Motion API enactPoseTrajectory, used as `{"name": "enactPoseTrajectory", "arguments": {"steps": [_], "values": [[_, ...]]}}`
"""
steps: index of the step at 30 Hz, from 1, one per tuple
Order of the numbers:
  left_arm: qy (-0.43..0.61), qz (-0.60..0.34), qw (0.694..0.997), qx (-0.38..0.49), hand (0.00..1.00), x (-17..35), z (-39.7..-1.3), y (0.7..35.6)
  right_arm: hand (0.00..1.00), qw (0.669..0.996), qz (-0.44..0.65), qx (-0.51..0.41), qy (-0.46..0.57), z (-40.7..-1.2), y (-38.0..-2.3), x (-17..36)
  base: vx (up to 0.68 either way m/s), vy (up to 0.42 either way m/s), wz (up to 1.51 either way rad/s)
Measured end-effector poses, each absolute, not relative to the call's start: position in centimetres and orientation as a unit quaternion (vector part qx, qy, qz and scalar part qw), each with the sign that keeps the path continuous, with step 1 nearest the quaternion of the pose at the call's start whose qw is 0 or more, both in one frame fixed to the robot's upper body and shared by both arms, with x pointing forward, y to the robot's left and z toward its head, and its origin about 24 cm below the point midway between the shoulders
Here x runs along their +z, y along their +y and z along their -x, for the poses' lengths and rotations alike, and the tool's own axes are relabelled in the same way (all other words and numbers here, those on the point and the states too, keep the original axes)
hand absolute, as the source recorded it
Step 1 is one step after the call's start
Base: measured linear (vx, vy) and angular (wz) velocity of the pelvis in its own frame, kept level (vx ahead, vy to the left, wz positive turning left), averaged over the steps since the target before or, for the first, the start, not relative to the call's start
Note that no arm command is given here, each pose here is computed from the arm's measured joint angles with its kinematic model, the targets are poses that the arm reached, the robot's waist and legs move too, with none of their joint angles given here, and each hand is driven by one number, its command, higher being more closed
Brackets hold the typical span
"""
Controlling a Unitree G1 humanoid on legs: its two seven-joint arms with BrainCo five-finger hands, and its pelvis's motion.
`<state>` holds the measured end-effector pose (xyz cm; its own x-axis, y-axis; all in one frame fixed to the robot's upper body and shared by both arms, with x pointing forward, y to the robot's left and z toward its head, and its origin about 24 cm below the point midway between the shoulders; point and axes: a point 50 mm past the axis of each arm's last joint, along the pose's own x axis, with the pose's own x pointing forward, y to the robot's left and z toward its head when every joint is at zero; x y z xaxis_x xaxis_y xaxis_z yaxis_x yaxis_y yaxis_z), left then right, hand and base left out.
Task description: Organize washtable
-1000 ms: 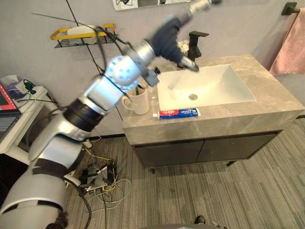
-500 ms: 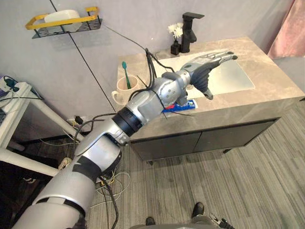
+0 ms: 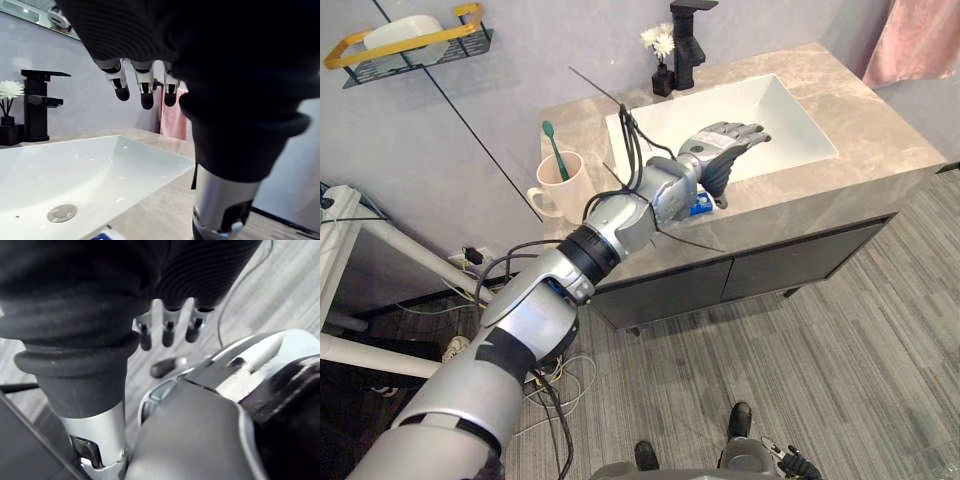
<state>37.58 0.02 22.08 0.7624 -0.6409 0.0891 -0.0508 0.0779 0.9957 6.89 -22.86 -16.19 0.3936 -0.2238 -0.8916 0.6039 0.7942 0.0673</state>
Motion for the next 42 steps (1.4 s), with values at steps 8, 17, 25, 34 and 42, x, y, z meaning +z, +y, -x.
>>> {"name": "enactPoseTrajectory", "arguments": {"steps": [8, 17, 25, 34, 42], "values": [[-0.211, -0.65, 0.696, -0.218, 0.0, 19.3, -38.5, 1.8, 0.0, 0.812, -0.189, -0.266, 0.484, -7.0, -23.4, -16.0, -0.01, 0.001, 0.03], [-0.152, -0.658, 0.704, -0.22, 0.0, 16.0, -38.9, 4.7, 0.0, 0.812, -0.193, -0.275, 0.477, -7.1, -23.6, -15.9, -0.01, 0.002, 0.02], [-0.144, -0.659, 0.707, -0.212, 0.0, 16.2, -39.2, 5.9, 0.0, 0.812, -0.194, -0.275, 0.477, -7.1, -23.6, -15.9, 0.02, 0.007, 0.05], [-0.131, -0.664, 0.708, -0.2, 0.0, 16.3, -39.5, 7.5, 0.0, 0.811, -0.195, -0.277, 0.477, -7.0, -23.7, -15.9, -0.01, -0.003, -0.01], [-0.142, -0.67, 0.705, -0.182, 0.0, 18.1, -40.0, 8.1, 0.0, 0.807, -0.197, -0.279, 0.482, -6.6, -23.6, -16.0, 0.0, 0.001, 0.0]]}}
